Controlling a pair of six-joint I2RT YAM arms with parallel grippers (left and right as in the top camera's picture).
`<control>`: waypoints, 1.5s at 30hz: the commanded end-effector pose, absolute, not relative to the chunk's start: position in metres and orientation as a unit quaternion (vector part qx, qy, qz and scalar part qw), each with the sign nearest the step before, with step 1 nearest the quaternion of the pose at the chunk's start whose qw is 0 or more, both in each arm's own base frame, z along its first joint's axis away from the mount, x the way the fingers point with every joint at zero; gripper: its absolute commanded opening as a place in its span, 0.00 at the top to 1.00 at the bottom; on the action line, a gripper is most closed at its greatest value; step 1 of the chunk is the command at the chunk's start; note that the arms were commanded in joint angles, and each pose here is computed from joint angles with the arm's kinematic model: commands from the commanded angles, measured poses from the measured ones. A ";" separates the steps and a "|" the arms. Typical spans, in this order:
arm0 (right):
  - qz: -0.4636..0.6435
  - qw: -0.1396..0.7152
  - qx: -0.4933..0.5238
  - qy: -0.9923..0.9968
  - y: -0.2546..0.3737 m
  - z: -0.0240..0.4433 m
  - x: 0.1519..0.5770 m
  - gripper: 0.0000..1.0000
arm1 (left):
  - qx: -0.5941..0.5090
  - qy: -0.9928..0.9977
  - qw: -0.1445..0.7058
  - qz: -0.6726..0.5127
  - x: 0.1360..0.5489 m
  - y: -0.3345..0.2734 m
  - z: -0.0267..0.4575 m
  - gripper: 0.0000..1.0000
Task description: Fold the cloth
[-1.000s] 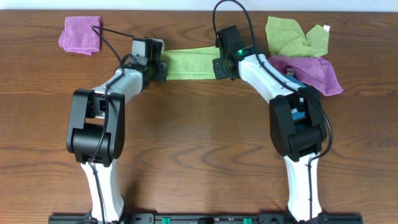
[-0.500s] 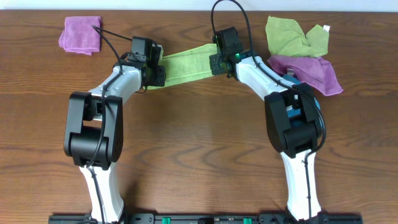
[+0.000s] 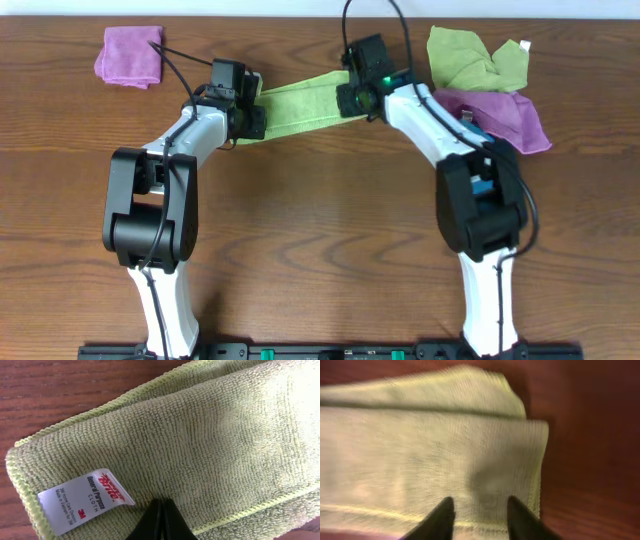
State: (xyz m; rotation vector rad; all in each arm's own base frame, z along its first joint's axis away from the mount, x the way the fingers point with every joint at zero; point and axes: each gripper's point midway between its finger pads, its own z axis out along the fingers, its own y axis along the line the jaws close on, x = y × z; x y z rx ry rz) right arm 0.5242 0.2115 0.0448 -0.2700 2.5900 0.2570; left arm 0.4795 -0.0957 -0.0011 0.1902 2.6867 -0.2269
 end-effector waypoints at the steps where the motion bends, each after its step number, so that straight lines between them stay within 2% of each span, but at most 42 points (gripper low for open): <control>1: 0.125 0.299 -0.097 0.941 0.214 0.090 0.535 0.99 | 0.058 0.988 0.131 -0.059 0.437 -0.083 -0.053 0.94; 6: 0.126 0.321 -0.130 0.929 0.229 0.089 0.542 0.98 | 0.059 0.986 0.143 -0.061 0.443 -0.084 -0.052 0.94; 12: 0.106 0.266 -0.133 0.949 0.224 0.027 0.534 0.99 | 0.050 0.986 0.149 -0.063 0.446 -0.085 -0.051 0.94; 18: 0.087 0.232 -0.119 0.961 0.215 -0.001 0.525 0.98 | 0.049 0.986 0.149 -0.063 0.446 -0.085 -0.051 0.94; 26: 0.059 0.105 -0.120 0.985 0.202 -0.027 0.465 0.99 | 0.048 0.990 0.117 -0.060 0.431 -0.083 -0.055 0.95; 31: 0.037 0.025 -0.122 0.992 0.205 -0.033 0.420 0.99 | 0.047 0.993 0.088 -0.057 0.417 -0.081 -0.058 0.94; 36: 0.026 0.023 -0.112 0.993 0.207 -0.030 0.416 0.99 | 0.046 0.995 0.071 -0.054 0.408 -0.079 -0.060 0.94; 41: 0.065 0.039 -0.106 0.992 0.211 0.021 0.419 0.98 | 0.046 0.995 0.069 -0.053 0.408 -0.079 -0.060 0.94; 43: 0.073 0.071 -0.107 0.989 0.207 0.053 0.425 0.82 | 0.046 0.995 0.071 -0.053 0.409 -0.078 -0.060 0.94; 44: 0.075 0.087 -0.110 0.987 0.204 0.069 0.428 0.72 | 0.046 0.995 0.071 -0.053 0.409 -0.078 -0.060 0.94; 45: 0.071 0.107 -0.108 0.986 0.195 0.088 0.431 0.57 | 0.045 0.995 0.071 -0.053 0.409 -0.078 -0.060 0.94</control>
